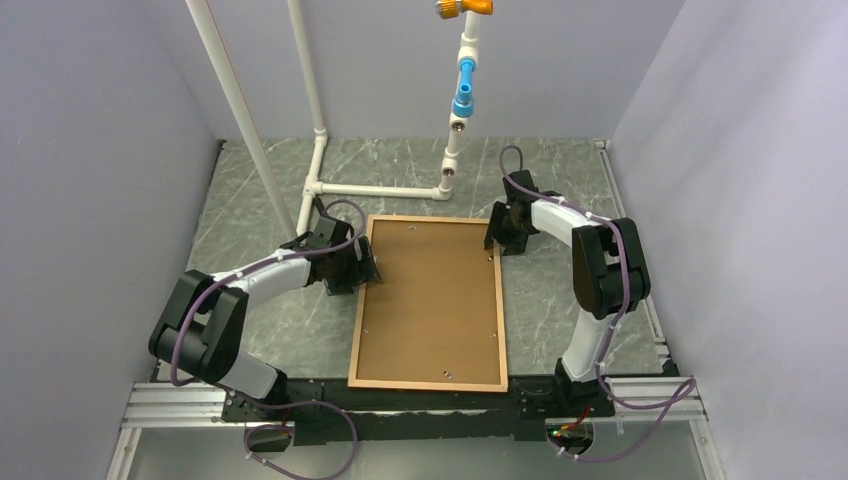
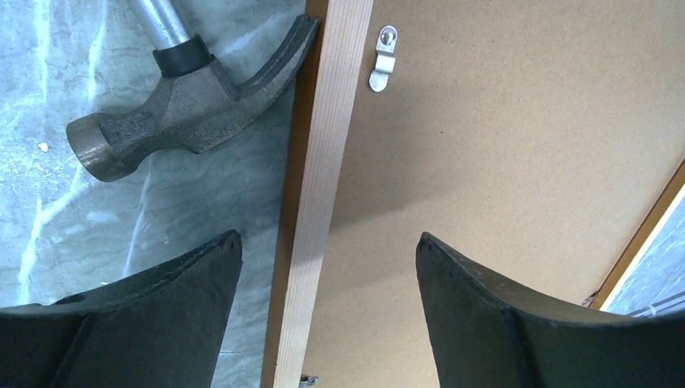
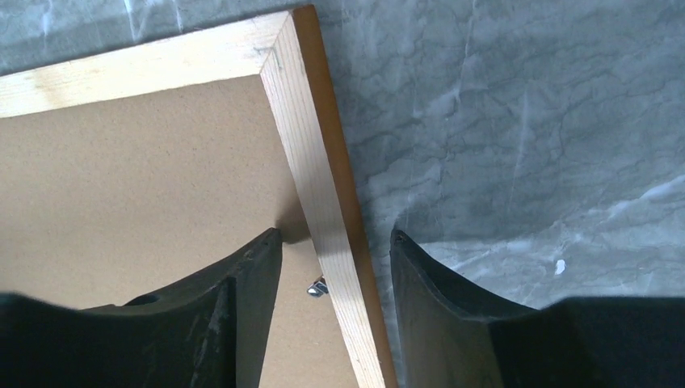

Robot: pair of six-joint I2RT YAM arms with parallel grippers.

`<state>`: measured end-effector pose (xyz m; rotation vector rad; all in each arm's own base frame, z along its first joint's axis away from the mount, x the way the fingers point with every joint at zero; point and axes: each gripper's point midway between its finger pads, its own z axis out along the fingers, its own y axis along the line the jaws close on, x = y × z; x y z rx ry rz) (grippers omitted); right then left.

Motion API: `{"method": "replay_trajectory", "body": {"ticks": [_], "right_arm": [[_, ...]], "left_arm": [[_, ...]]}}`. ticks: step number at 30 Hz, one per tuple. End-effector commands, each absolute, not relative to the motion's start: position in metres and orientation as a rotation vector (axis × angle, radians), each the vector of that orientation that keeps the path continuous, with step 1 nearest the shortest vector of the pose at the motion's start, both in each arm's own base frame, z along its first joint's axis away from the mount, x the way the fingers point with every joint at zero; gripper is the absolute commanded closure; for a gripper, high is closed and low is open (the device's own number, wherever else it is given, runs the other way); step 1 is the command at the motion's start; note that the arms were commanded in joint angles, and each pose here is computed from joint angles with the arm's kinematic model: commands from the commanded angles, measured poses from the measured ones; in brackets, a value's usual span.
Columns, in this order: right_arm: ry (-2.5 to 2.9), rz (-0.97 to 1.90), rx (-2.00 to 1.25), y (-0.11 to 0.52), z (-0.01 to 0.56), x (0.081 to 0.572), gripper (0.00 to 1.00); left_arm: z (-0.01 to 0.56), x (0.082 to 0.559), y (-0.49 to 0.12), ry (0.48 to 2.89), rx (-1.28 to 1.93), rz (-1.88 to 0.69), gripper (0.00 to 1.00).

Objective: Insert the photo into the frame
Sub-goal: Install the photo frame at the center of the board.

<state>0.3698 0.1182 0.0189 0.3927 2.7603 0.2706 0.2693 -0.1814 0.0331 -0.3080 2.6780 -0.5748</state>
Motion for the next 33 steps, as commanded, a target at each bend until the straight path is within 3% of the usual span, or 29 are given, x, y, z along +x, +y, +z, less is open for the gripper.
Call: {"method": "replay_trajectory", "body": {"ticks": [1,11,15,18,27,33], "right_arm": [[2.778,0.228,0.415,0.116,0.014,0.352,0.48],[2.809,0.071,0.382,0.106,0.004,0.330,0.60],[2.815,0.045,0.379,0.101,0.002,0.324,0.75],[2.821,0.055,0.371,0.102,0.002,0.320,0.81],[2.819,-0.014,0.259,0.105,0.013,0.309,0.87],[2.816,-0.084,0.212,0.098,0.022,0.301,0.87]], "left_arm": [[0.022,0.261,-0.184,2.709,-0.312,-0.577,0.17],[0.021,0.260,-0.193,2.730,-0.269,-0.556,0.23],[0.022,0.259,-0.195,2.727,-0.264,-0.561,0.25],[0.022,0.258,-0.194,2.732,-0.266,-0.555,0.26],[0.021,0.255,-0.195,2.742,-0.276,-0.554,0.29],[0.016,0.252,-0.199,2.748,-0.291,-0.583,0.52]]}}
